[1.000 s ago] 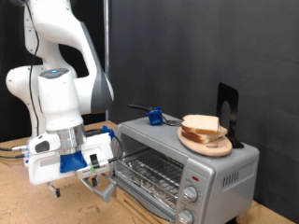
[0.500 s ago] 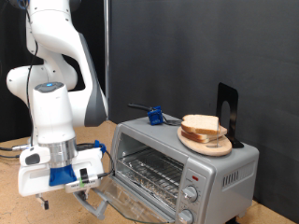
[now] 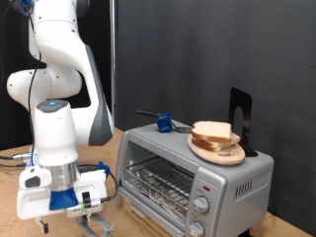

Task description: Make a piece of toast with the oven

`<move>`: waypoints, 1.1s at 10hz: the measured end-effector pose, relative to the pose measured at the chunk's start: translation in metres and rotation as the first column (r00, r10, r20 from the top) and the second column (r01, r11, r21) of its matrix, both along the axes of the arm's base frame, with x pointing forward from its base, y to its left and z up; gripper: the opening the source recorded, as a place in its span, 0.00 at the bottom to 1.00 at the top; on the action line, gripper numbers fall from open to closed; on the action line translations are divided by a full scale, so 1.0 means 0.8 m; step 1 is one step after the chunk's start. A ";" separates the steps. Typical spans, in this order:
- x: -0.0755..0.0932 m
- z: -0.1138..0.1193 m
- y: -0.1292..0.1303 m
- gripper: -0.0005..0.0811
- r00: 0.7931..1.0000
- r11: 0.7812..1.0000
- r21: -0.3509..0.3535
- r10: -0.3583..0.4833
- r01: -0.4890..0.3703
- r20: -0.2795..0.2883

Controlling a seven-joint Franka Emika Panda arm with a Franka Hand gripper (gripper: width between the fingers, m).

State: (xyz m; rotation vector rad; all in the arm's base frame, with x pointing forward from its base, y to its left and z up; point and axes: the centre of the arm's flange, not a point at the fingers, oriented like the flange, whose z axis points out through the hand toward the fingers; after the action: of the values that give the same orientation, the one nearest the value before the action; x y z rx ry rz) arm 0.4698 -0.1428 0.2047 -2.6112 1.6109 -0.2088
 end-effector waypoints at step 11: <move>-0.031 -0.011 -0.044 1.00 0.998 0.997 -0.024 0.069 -0.069 -0.006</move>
State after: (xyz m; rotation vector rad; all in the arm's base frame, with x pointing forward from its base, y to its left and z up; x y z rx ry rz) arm 0.4451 -0.1776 0.1957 -2.6819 1.5266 -0.2185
